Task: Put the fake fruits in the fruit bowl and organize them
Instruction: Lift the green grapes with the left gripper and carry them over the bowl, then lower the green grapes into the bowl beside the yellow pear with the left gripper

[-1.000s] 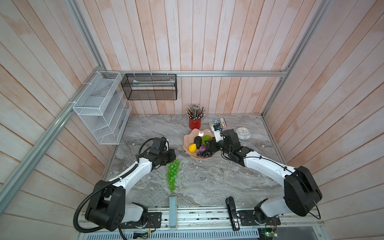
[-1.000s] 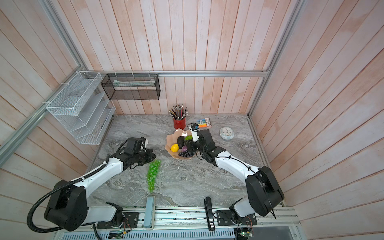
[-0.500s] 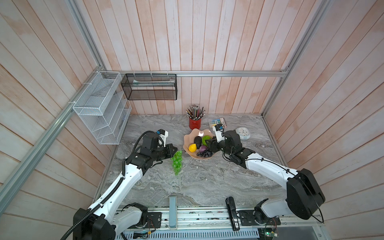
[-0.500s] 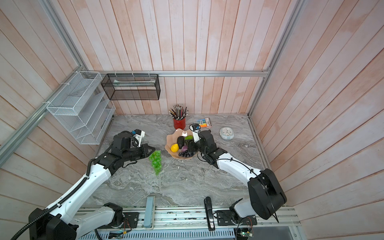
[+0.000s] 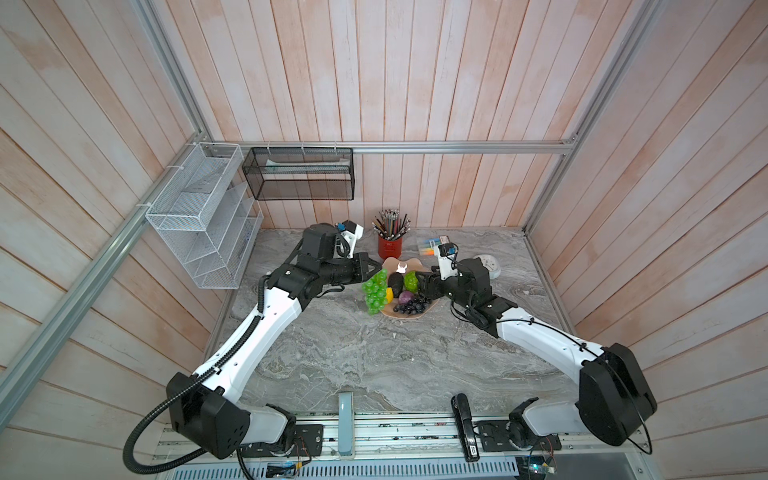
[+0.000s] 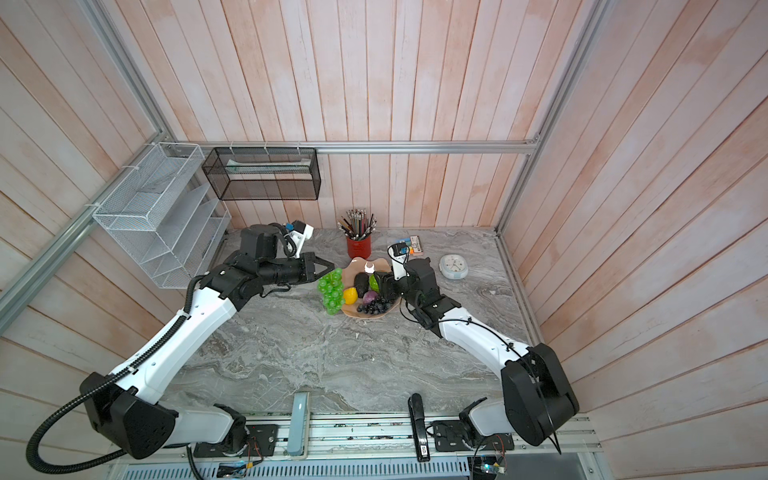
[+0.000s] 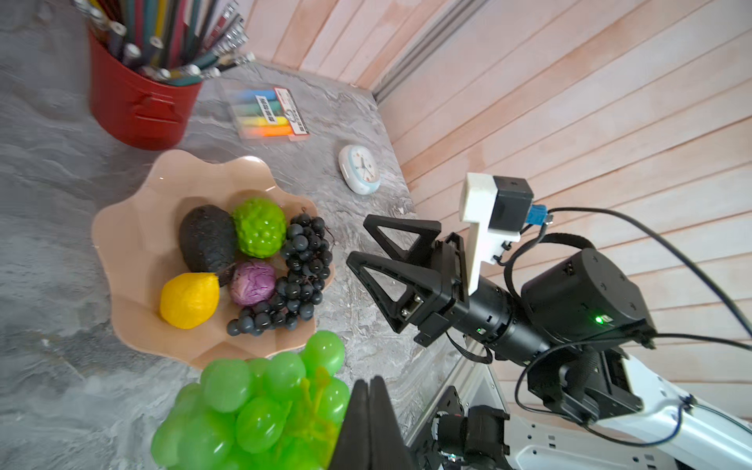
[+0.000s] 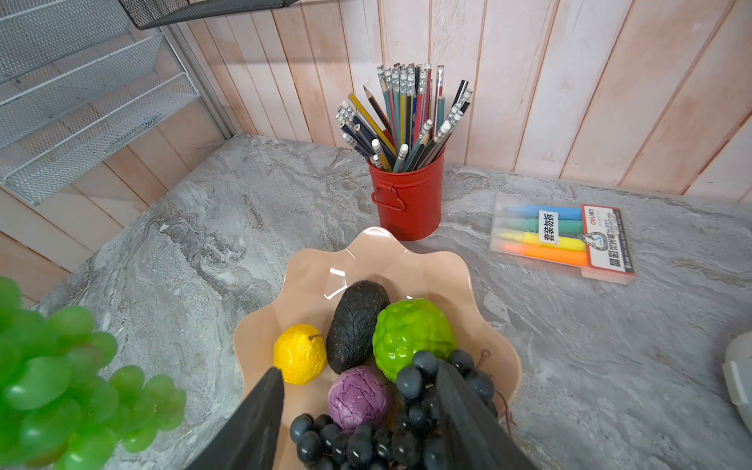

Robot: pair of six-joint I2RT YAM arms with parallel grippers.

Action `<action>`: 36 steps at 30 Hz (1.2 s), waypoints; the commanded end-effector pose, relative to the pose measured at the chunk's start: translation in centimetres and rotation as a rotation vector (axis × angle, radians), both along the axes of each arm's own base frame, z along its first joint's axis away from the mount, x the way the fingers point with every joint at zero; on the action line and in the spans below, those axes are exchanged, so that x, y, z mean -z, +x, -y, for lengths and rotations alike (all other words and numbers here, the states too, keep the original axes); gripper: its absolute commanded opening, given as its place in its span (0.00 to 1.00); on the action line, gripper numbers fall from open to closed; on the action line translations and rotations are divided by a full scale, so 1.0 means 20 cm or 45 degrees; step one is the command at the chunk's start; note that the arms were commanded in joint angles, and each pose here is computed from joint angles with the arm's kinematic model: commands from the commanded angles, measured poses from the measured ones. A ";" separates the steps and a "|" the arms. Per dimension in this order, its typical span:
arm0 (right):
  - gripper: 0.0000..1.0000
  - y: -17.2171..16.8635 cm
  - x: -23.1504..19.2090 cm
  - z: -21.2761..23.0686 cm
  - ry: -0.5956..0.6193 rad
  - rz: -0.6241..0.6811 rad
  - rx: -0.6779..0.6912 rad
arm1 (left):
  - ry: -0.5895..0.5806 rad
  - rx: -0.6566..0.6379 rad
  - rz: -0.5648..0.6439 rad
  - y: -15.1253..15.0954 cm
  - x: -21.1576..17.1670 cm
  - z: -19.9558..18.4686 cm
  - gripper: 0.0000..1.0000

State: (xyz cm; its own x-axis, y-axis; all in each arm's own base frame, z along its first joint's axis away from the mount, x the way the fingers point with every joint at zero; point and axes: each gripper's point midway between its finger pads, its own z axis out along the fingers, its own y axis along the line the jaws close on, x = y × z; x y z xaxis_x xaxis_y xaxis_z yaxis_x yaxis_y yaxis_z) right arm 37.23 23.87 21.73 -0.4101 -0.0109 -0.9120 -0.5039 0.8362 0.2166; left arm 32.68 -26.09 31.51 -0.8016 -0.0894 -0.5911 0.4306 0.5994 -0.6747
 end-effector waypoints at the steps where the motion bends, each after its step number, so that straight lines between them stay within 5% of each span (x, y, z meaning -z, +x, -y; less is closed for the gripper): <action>1: 0.61 -0.02 -0.05 0.05 0.050 0.032 0.020 | -0.063 0.086 0.056 -0.01 -0.11 0.10 0.00; 26: 0.61 -0.09 0.03 0.12 0.035 -0.006 0.028 | -0.147 0.215 0.015 0.13 0.09 0.36 0.00; 36: 0.61 -0.10 0.03 0.12 0.040 -0.013 0.021 | -0.097 0.151 -0.053 0.13 0.24 0.29 0.00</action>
State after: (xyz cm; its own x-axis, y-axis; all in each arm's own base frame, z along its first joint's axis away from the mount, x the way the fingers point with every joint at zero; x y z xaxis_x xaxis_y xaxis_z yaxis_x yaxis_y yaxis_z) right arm 35.56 21.63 20.85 -0.4180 0.0138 -0.9084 -0.4831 0.8434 0.2351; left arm 35.26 -32.44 27.04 -0.8344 -0.0219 -0.5508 0.4700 0.4940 -0.7315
